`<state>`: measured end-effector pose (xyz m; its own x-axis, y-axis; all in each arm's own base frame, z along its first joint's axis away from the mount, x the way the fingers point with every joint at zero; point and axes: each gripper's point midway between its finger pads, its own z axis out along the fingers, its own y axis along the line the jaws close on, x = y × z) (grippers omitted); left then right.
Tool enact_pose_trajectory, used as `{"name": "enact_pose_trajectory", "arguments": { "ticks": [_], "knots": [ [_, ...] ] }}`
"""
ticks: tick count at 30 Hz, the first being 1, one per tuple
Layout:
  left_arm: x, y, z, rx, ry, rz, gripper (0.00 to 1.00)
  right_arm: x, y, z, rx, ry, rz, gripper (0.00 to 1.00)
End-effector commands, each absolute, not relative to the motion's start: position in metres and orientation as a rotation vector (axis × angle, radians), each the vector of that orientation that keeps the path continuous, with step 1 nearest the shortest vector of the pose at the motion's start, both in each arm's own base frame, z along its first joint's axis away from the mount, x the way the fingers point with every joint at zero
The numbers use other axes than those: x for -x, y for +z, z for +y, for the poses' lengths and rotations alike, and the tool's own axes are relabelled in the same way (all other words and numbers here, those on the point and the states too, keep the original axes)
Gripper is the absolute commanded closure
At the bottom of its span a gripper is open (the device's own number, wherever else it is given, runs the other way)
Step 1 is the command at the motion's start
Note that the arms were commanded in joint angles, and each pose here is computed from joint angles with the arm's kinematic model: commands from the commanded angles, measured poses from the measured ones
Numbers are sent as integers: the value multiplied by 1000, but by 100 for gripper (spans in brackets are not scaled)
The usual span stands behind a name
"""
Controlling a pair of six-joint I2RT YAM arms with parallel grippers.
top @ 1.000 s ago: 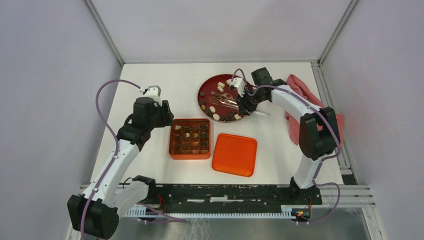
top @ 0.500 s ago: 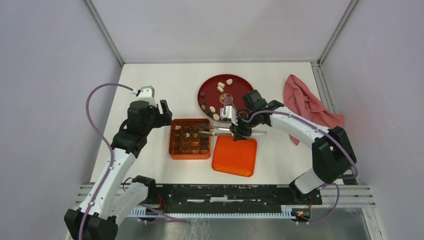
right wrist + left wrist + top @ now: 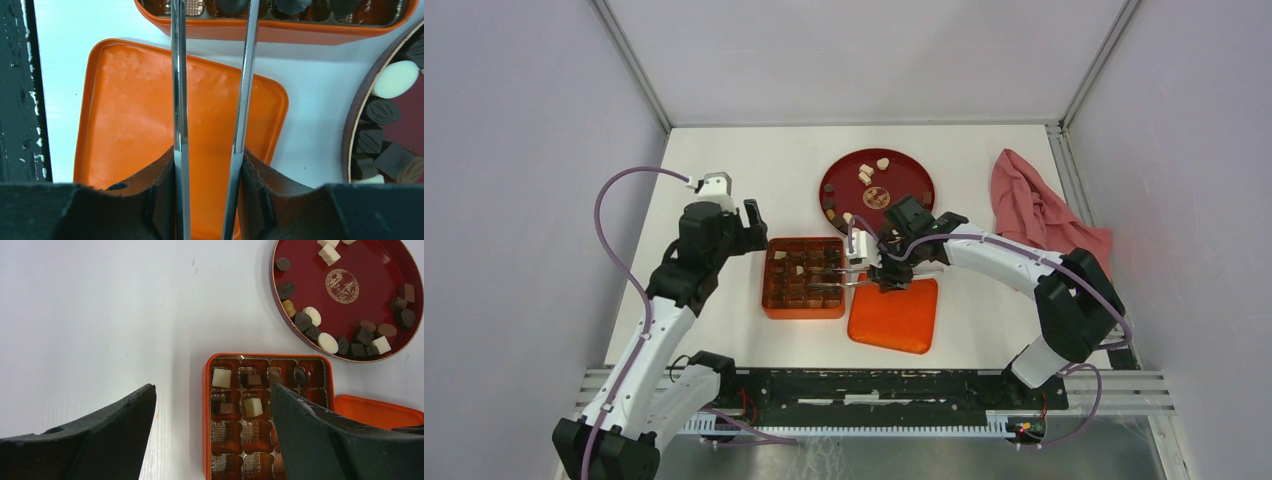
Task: Pack the chocolate
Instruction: Place the fake chocolate in the packing box.
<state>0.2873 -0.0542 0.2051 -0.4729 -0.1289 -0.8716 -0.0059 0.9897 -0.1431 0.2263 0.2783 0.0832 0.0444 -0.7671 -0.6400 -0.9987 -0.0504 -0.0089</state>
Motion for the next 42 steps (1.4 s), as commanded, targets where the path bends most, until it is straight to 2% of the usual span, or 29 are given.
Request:
{"name": "enact_pose_trajectory", "arguments": {
  "ticks": [1, 22, 33, 42],
  "knots": [
    [-293, 211, -51, 95, -125, 2026, 10, -237, 84, 286, 1871, 593, 1748, 91],
    [-292, 211, -52, 91, -129, 2026, 10, -238, 79, 292, 1857, 562, 1782, 55],
    [-292, 211, -52, 91, -130, 2025, 10, -235, 86, 297, 1849, 604, 1773, 51],
    [-291, 214, -51, 95, -128, 2016, 10, -237, 113, 299, 1783, 712, 1740, 55]
  ]
}}
